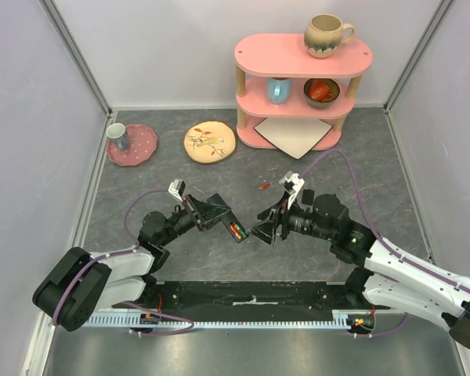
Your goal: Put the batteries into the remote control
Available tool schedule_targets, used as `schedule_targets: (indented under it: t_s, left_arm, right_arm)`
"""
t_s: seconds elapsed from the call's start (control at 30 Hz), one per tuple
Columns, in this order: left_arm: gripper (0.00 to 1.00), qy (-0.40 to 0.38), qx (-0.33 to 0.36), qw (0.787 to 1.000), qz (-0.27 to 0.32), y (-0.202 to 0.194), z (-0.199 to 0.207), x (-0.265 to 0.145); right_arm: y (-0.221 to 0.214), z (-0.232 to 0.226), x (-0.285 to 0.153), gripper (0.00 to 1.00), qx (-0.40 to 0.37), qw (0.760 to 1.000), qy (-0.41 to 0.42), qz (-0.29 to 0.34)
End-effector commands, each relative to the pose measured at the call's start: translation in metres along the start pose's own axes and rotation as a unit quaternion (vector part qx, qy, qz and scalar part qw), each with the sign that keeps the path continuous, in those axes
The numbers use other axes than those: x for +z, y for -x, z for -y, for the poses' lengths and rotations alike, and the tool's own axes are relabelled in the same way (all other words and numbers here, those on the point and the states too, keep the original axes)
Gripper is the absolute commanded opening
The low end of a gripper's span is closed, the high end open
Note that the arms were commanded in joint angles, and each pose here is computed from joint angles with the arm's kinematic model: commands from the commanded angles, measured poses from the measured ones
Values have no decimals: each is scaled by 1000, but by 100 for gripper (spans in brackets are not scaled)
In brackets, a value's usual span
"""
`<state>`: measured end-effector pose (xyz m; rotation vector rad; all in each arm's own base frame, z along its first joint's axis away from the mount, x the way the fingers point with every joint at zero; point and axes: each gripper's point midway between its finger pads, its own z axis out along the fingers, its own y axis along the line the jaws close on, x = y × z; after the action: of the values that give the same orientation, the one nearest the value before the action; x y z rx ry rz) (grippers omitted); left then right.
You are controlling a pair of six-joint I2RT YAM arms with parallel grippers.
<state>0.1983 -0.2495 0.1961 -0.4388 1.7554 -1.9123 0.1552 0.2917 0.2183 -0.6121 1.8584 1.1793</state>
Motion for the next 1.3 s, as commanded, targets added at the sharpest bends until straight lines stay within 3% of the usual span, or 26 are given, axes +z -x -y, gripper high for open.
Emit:
schedule_targets:
  t_s: [0.0,0.33,1.27]
  left_arm:
    - [2,-48,18,999,-10,1,31,5]
    - [2,-49,32,998,-13,0,33,5]
    - [2,-66,38,997,-19,-5,42,0]
  right_arm:
    - [21,-29,-5,78,-3,995,78,60]
    - [-1,-31,3,68,12,993,115,40]
    - [-12,-22,17,60,26,993,110,28]
